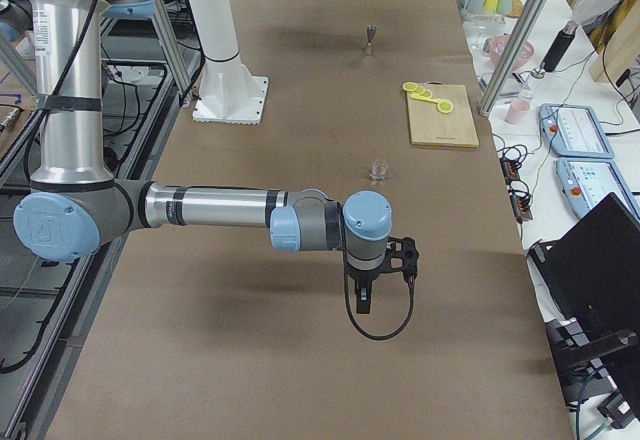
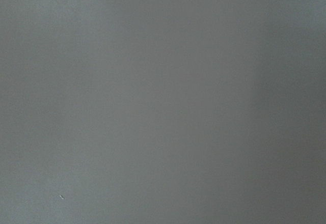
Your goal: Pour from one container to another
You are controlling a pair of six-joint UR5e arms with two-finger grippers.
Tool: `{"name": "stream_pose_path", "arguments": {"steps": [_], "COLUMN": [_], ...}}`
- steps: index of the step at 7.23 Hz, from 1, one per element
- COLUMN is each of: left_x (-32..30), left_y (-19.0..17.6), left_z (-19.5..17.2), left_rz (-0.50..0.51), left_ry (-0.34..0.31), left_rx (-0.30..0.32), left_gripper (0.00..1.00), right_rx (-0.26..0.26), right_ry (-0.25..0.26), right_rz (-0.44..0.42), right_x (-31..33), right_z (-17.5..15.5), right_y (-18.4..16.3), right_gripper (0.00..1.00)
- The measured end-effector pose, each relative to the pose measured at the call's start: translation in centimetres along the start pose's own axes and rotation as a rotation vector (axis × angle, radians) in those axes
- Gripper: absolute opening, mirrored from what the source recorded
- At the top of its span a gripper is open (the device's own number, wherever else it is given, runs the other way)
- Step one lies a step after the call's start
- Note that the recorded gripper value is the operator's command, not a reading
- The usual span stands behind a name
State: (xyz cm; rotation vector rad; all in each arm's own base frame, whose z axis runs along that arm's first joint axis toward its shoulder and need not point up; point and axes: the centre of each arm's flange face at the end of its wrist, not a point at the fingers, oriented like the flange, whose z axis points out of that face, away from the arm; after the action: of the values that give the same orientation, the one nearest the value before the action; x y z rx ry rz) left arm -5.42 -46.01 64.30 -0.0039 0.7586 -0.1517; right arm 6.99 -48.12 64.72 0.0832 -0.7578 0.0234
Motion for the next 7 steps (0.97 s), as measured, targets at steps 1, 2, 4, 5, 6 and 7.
{"name": "stream_pose_path", "arguments": {"steps": [1, 2, 4, 5, 6, 7], "left_x": [0.0, 0.0, 0.0, 0.0, 0.0, 0.0], "left_y": [0.0, 0.0, -0.1, -0.1, -0.1, -0.1], "left_z": [0.0, 0.0, 0.0, 0.0, 0.0, 0.0], "left_rz": [0.0, 0.001, 0.0, 0.0, 0.0, -0.001], "left_ry": [0.001, 0.001, 0.002, 0.003, 0.004, 0.004], "left_rx": [0.0, 0.0, 0.0, -0.001, -0.001, -0.002], "left_gripper": [0.99, 0.99, 0.99, 0.99, 0.99, 0.99], "right_rx": [0.002, 0.002, 0.006, 0.014, 0.018, 0.02], "right_ry": [-0.002, -0.004, -0.009, -0.012, -0.014, -0.016], "right_rz": [-0.005, -0.011, -0.056, -0.088, -0.144, -0.226], "right_x": [-0.1, -0.4, -1.8, -2.6, -3.2, -3.8], "right_z": [0.1, 0.1, 0.7, 1.0, 1.4, 1.7], "right_y": [-0.2, -0.4, -1.0, -1.2, -1.3, -1.5], "right_gripper": [1.0, 1.0, 1.0, 1.0, 1.0, 1.0]}}
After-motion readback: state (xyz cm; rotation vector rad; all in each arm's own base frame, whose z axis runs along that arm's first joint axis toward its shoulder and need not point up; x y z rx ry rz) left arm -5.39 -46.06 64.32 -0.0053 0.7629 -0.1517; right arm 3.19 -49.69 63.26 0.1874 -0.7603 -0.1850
